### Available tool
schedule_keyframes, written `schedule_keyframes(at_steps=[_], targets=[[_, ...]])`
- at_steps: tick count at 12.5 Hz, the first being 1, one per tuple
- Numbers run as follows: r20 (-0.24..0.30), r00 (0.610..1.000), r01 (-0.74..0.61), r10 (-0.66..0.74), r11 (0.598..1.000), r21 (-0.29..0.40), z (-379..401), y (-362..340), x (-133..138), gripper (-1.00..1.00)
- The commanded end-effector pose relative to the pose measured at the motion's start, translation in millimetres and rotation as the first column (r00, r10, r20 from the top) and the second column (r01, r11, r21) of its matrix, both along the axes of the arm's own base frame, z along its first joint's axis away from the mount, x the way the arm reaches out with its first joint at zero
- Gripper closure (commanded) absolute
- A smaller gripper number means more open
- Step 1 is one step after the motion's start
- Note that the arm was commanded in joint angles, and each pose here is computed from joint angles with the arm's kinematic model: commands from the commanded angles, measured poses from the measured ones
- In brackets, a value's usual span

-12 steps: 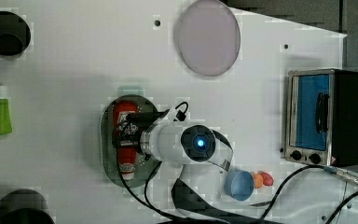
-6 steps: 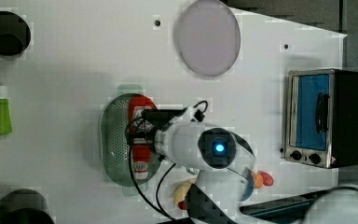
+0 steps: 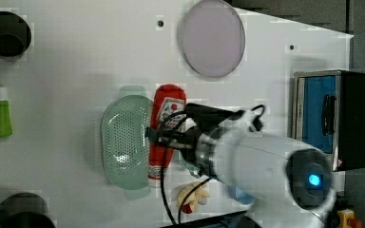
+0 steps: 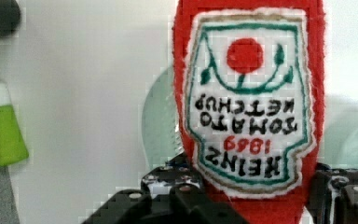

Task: Pick ketchup from strainer and place it on the table

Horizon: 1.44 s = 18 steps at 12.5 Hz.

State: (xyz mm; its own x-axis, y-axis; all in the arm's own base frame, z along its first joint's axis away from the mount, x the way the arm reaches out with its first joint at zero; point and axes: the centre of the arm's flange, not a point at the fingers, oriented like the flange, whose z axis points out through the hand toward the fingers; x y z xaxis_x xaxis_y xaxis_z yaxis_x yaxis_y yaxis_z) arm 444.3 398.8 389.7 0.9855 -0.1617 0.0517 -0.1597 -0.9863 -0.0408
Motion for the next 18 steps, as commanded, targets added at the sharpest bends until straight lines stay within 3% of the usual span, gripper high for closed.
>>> schedule_keyframes(at_steps=[1, 6, 9, 15, 18], targets=[[-0.027, 1.000, 0.007, -0.008, 0.998, -0.061, 4.0, -60.6, 44.1, -0.21], [0.009, 0.991, 0.132, -0.132, 0.989, -0.069, 10.7, -190.1, 121.2, -0.21], [0.027, 0.970, 0.243, -0.242, 0.967, -0.076, 7.9, -270.1, 148.0, -0.21], [-0.022, 0.990, 0.137, -0.141, 0.982, -0.130, -17.6, -385.6, 150.1, -0.21], [0.013, 0.989, 0.146, -0.146, 0.982, -0.118, -49.3, -408.6, 129.5, -0.21]])
